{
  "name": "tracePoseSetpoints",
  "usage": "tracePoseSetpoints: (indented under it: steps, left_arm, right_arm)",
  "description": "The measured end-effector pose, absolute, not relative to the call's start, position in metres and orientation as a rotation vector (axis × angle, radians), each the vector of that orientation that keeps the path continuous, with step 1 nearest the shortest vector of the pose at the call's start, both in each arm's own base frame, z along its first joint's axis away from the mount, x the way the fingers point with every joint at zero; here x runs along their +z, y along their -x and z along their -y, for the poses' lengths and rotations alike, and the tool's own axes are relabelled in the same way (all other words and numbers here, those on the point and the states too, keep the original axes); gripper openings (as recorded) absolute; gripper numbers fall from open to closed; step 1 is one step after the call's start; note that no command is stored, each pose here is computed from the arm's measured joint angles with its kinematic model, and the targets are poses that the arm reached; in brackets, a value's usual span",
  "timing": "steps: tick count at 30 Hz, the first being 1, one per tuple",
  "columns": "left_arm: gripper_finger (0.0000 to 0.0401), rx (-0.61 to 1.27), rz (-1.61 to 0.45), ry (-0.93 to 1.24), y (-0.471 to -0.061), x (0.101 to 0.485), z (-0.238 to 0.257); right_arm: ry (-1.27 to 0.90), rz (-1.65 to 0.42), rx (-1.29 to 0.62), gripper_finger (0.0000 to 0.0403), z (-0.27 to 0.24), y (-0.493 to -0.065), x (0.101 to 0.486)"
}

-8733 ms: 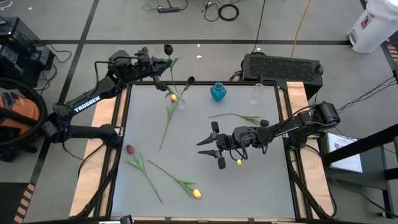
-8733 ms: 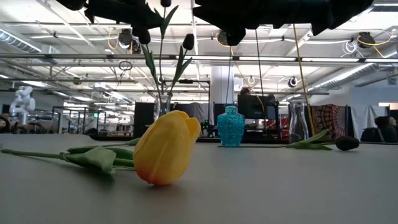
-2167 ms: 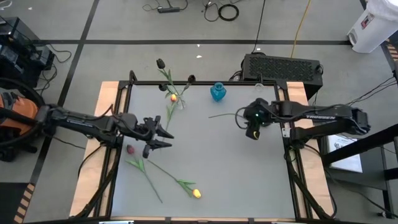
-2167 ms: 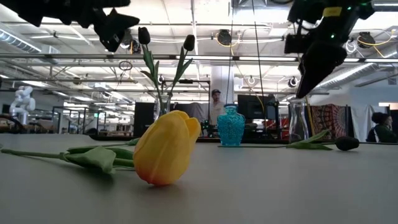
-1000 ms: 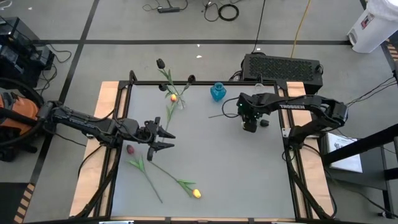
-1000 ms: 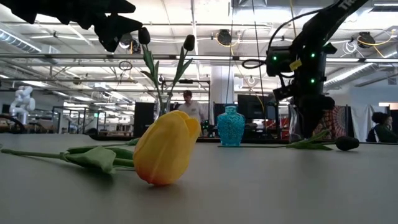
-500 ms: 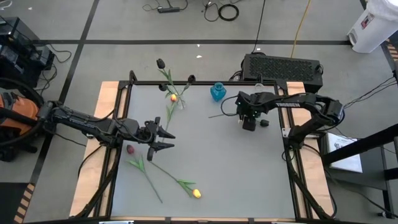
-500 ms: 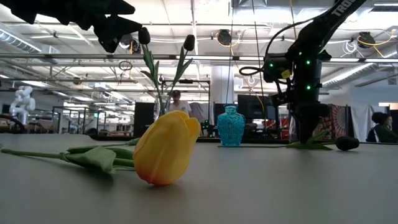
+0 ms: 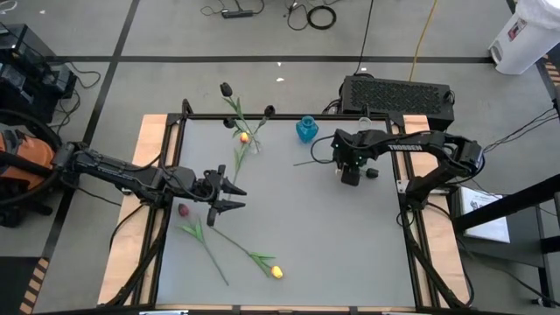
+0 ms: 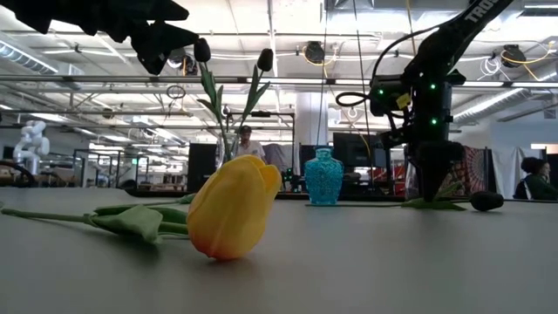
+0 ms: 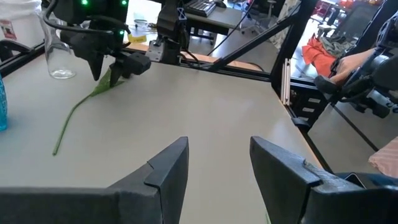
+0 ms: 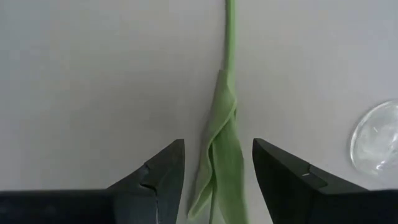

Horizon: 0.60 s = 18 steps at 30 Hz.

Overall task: Sort flowers into vase by color
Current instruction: Put the black flower into the left transparent flower vase

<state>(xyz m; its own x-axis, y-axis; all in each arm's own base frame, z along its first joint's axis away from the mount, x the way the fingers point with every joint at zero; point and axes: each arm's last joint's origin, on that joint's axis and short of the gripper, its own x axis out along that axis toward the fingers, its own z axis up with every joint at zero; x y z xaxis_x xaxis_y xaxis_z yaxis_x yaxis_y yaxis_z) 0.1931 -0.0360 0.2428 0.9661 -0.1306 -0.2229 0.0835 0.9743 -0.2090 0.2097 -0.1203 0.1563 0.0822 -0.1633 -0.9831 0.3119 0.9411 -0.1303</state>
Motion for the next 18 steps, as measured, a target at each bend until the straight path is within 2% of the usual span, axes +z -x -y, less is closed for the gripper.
tracePoseSetpoints:
  steps: [10,18]
  left_arm:
    - [0.0178,-0.109,-0.237,0.198,-0.1931,0.2429,0.036]
    - [0.0178,-0.109,-0.238,0.196,-0.1931,0.2428,0.036]
  right_arm:
    - [-0.094,-1.366,-0.366,0.018,0.1247,-0.2165,0.1578]
    - [-0.141,-1.392,-0.362,0.018,0.122,-0.2138,0.1568]
